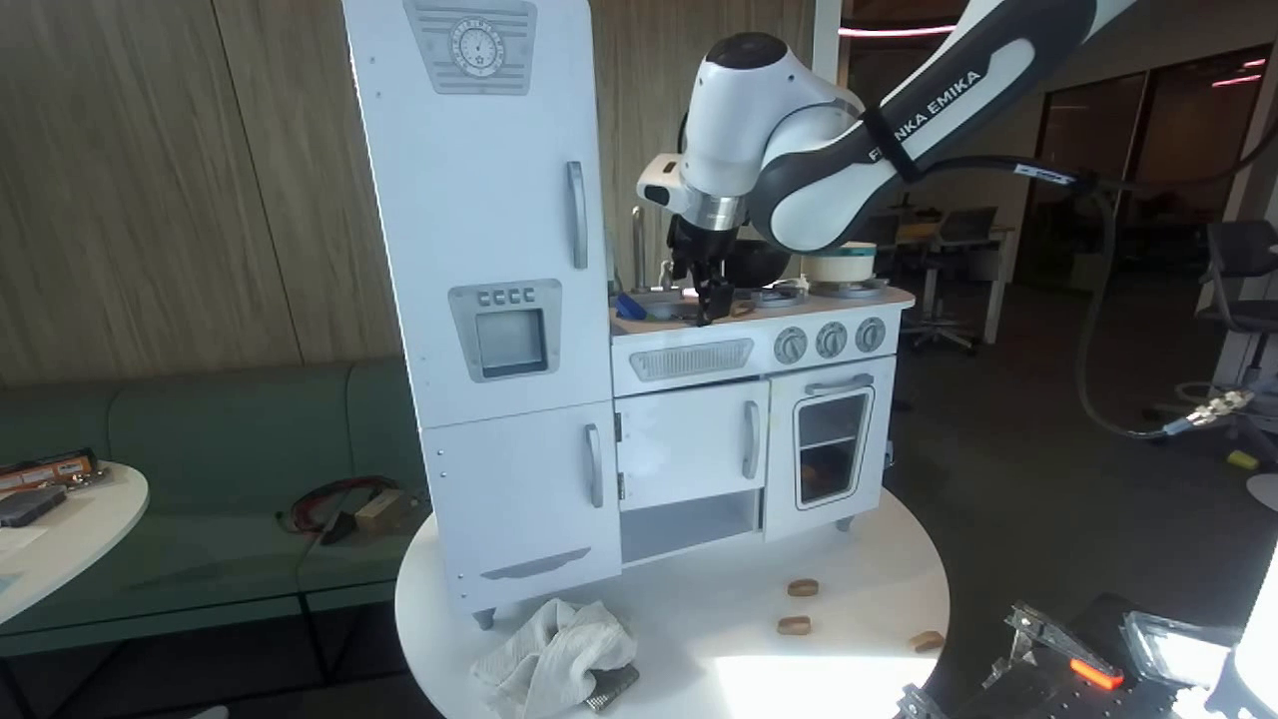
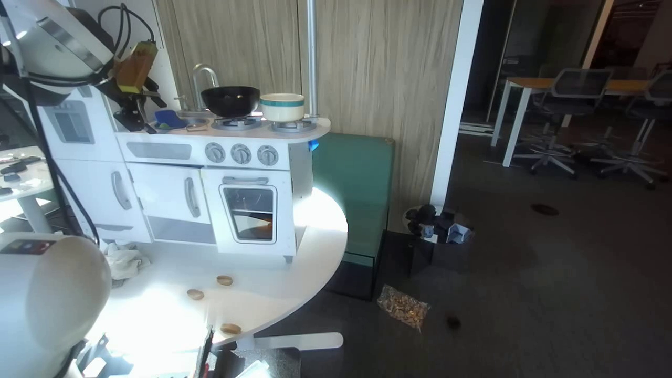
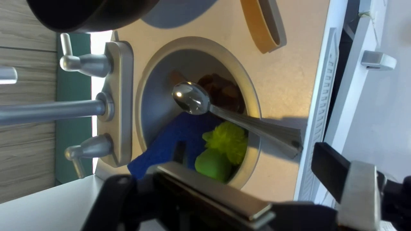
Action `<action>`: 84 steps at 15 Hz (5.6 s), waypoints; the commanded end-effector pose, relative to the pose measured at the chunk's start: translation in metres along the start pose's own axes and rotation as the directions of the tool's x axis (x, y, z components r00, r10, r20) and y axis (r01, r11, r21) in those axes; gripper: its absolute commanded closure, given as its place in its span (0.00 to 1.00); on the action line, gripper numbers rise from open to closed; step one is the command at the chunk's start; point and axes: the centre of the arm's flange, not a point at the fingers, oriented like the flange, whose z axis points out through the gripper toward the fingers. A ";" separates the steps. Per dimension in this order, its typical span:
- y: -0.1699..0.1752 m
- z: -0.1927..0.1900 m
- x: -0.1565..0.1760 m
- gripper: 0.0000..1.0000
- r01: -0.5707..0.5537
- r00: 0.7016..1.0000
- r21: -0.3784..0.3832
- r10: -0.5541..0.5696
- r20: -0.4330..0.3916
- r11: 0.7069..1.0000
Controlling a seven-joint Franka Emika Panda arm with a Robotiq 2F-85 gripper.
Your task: Pour the contents in the pot into the black bowl then use the spoon to stir it
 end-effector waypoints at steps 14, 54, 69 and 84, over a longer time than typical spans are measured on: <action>-0.017 -0.004 -0.007 0.94 0.033 0.999 0.004 -0.032 -0.024 0.999; 0.097 -0.134 -0.132 0.96 -0.713 0.700 -0.153 0.706 -0.109 0.684; 0.104 -0.064 -0.152 0.96 -0.755 0.656 -0.034 0.751 -0.076 0.655; 0.079 -0.072 -0.172 0.96 -0.818 0.575 -0.011 0.818 -0.006 0.575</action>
